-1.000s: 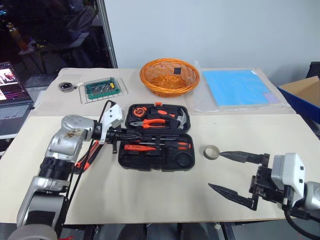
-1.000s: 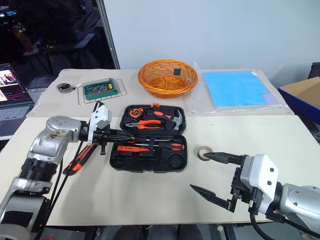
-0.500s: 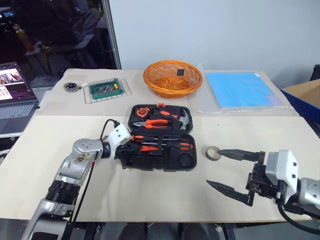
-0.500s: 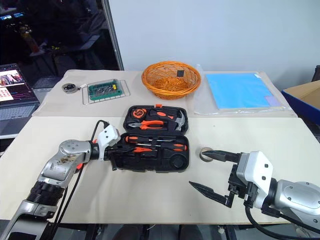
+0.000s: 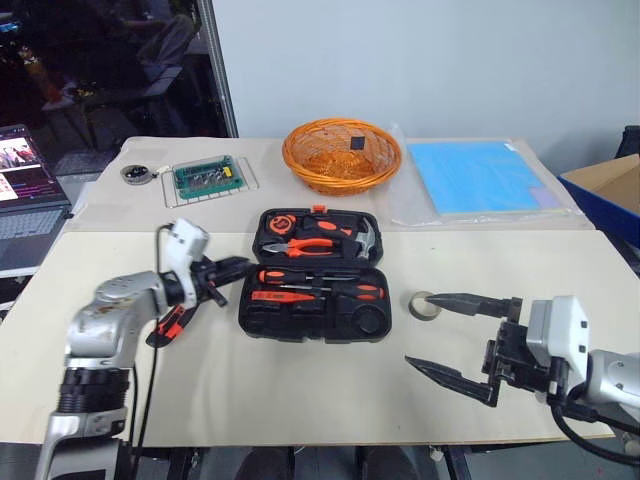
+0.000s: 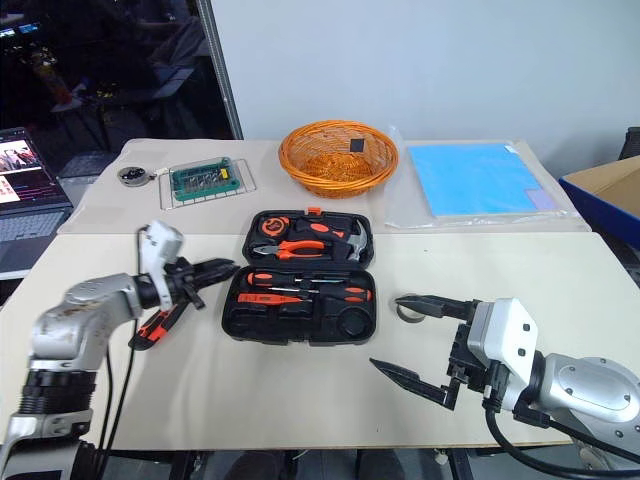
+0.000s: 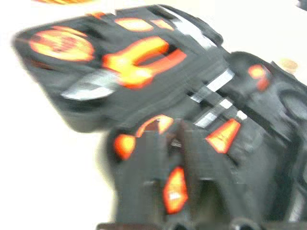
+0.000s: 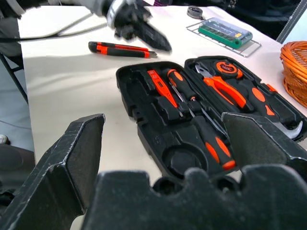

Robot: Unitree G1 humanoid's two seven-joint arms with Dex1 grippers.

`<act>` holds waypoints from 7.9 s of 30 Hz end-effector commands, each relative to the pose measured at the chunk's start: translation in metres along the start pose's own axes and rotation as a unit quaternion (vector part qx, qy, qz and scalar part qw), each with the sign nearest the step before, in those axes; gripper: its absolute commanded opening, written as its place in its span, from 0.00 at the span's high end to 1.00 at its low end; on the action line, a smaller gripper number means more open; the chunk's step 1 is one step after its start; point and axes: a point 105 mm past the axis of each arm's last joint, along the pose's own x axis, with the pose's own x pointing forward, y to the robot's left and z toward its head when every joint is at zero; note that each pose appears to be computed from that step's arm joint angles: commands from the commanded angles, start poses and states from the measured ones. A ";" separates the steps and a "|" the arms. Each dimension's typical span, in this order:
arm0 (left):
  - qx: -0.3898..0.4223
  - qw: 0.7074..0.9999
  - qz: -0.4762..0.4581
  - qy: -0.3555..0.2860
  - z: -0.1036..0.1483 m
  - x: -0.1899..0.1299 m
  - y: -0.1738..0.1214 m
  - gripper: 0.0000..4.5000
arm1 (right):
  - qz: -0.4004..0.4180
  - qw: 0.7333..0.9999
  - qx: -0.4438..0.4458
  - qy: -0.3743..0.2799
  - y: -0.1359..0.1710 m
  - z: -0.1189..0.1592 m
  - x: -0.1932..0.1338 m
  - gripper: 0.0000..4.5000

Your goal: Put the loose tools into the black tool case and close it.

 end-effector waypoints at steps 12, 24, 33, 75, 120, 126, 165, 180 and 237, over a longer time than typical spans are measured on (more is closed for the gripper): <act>0.016 0.967 0.140 0.212 -0.074 -0.063 0.027 0.00 | 0.039 0.999 -0.016 -0.034 -0.002 0.005 0.010 0.00; 0.090 0.992 -0.075 0.056 0.022 -0.035 -0.035 0.55 | 0.024 0.999 -0.013 -0.031 0.001 0.005 0.006 0.00; 0.267 0.909 -0.299 0.117 0.029 0.017 -0.099 0.55 | -0.005 1.000 -0.007 -0.011 0.006 0.004 -0.006 0.00; 0.115 0.938 -0.327 0.023 0.032 0.023 -0.090 0.42 | -0.006 1.000 -0.006 0.003 0.013 0.015 -0.010 0.00; 0.131 0.963 -0.139 0.192 -0.110 0.050 -0.105 1.00 | -0.008 1.000 0.018 0.010 0.014 0.005 0.002 0.00; 0.159 0.962 -0.129 0.182 -0.121 0.054 -0.102 1.00 | -0.048 0.997 0.035 0.054 0.001 -0.012 0.001 0.00; 0.113 0.944 -0.309 -0.021 0.018 -0.017 -0.154 0.43 | -0.016 0.963 0.026 0.267 -0.070 -0.068 0.028 0.99; 0.101 0.951 -0.292 0.008 0.001 -0.053 -0.150 0.43 | 0.153 0.947 -0.017 0.283 -0.023 -0.060 0.090 0.99; -0.132 0.983 0.124 -0.003 0.058 0.099 0.051 1.00 | -0.269 0.897 0.293 0.192 -0.191 -0.093 0.132 0.86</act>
